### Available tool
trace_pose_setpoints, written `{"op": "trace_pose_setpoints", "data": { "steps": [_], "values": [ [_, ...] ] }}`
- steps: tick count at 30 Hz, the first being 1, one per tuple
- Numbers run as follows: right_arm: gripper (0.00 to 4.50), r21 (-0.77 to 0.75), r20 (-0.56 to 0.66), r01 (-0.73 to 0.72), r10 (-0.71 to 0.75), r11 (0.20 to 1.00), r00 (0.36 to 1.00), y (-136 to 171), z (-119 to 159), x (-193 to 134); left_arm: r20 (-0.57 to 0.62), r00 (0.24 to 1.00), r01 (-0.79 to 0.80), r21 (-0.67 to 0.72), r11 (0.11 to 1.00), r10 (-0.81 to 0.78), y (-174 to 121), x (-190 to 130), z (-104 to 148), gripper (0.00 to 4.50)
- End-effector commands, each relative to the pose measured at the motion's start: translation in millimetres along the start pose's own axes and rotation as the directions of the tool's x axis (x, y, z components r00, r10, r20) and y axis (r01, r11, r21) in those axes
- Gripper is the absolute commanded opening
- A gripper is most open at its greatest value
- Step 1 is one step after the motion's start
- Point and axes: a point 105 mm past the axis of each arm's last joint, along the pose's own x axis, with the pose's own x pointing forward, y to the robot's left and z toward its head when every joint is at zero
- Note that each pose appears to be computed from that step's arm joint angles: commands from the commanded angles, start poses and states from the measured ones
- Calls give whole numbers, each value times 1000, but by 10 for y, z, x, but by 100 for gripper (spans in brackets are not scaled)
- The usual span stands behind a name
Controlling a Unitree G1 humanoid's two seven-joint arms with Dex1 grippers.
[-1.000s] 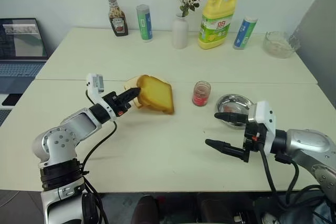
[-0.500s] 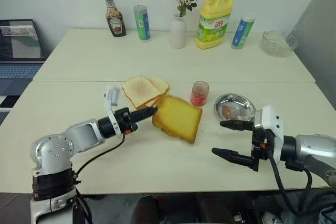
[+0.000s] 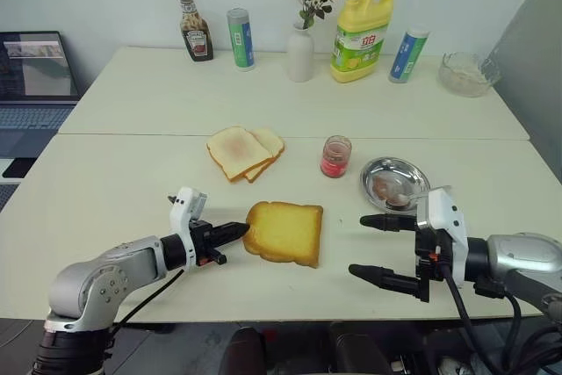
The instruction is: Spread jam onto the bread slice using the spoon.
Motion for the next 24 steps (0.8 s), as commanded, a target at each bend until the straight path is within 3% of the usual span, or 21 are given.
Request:
{"op": "trace_pose_setpoints", "data": {
  "steps": [1, 2, 9, 14, 18, 24],
  "values": [
    [450, -41, 16, 0, 1, 999, 1000, 4, 59, 14, 33, 999, -21, 82, 996, 19, -18, 0, 94, 46],
    [450, -42, 15, -1, 2, 999, 1000, 4, 57, 16, 33, 999, -28, 102, 994, 25, -9, -2, 90, 64],
    [450, -35, 22, -8, 8, 999, 1000, 21, 34, 12, 43, 997, -66, 238, 969, 58, 19, -117, 57, 300],
    [450, -38, 26, -8, 9, 999, 1000, 10, 17, 11, 175, 980, -157, 393, 906, 94, 8, -251, 229, 447],
    [450, -51, 74, 64, -60, 997, 995, -99, 32, 29, 229, 966, -230, 569, 790, 117, 18, -329, 423, 447],
    [450, -36, 171, 204, -195, 978, 966, -238, 86, 64, 153, 972, 4, 750, 661, -179, -556, -115, 734, 447]
  ]
}}
